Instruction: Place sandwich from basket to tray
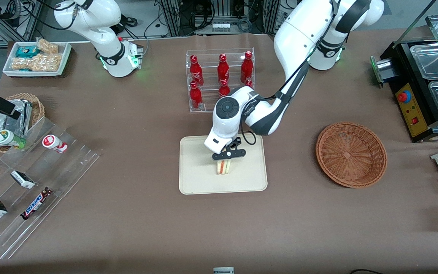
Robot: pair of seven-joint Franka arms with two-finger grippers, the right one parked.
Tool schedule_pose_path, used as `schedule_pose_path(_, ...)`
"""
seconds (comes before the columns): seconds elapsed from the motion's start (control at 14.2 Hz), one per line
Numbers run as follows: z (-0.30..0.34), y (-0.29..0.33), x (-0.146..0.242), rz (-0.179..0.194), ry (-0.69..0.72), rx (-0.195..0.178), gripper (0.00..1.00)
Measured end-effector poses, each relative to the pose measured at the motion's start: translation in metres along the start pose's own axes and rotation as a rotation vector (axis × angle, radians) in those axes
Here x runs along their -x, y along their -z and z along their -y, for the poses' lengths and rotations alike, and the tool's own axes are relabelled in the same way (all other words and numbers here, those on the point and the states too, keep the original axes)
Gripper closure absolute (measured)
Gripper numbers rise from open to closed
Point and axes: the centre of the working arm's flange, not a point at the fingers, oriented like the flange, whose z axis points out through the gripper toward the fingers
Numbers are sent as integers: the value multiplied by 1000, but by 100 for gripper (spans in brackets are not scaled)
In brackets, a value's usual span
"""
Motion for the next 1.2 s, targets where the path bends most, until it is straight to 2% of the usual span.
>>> schedule_pose_path(0.07, 0, -1, -1, -4, 1, 4, 80)
schedule_pose_path(0.42, -2, 3, -5, -17, 2, 20, 32)
schedule_pose_path(0.63, -8, 33, -14, -46, 8, 47, 3)
schedule_pose_path(0.71, -6, 49, -16, -42, 11, 30, 0)
schedule_pose_path(0.85, 7, 97, -24, -34, 32, -14, 0)
schedule_pose_path(1.06, 46, 179, -53, -64, 99, -16, 0)
schedule_pose_path(1.2, 74, 212, -69, -73, 133, -22, 0)
